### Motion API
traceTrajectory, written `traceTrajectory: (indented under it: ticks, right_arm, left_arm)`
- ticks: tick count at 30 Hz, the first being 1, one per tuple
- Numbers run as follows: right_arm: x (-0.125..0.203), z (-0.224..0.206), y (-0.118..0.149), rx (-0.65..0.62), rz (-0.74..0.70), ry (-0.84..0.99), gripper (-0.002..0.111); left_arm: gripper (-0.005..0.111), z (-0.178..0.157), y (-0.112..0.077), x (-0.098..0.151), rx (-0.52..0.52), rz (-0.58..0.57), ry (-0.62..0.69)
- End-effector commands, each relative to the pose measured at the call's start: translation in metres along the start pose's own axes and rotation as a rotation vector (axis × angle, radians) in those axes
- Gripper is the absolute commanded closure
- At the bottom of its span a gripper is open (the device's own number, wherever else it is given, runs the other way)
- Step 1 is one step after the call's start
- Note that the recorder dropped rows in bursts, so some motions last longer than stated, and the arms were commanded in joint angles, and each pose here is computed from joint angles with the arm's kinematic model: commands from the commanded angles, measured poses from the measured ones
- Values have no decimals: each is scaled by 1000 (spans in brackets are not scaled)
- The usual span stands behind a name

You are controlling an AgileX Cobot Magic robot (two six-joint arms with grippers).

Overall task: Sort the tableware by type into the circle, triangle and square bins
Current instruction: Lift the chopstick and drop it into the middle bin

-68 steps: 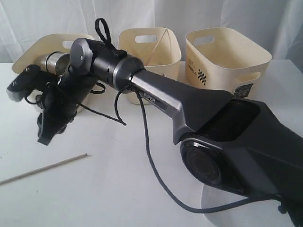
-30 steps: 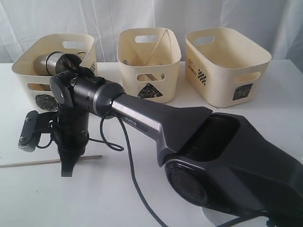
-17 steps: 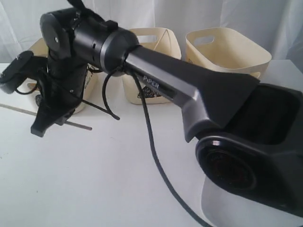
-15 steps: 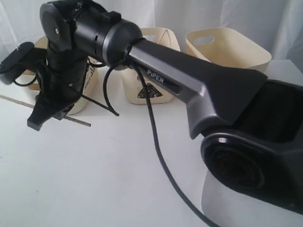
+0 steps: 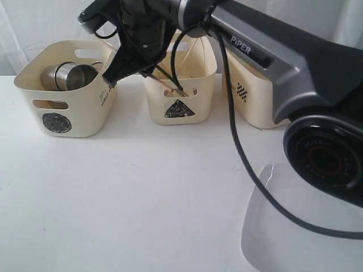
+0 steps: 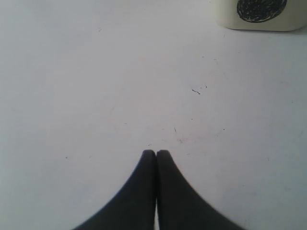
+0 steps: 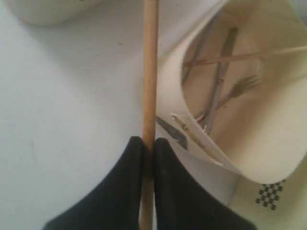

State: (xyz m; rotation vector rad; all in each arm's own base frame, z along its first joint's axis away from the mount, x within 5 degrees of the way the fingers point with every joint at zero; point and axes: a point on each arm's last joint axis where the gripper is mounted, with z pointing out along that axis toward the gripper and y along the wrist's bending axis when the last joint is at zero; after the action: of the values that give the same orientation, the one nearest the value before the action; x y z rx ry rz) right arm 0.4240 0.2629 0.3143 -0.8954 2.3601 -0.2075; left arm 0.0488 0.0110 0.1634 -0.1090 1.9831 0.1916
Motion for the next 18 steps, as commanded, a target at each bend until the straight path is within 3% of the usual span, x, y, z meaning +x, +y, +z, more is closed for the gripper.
traceTrajectory:
  ticks: [1,13,18]
  right_arm:
    - [4,1,-28,72,39,-4,108]
    - [-12,10,-55,186,137,-248,108]
    - [-9,30,-64,242,142,-258,108]
  left_arm:
    - [107,0,0,1,5,0,1]
    - [107,0,0,1,5,0,1]
    - [107,0,0,1,5,0,1]
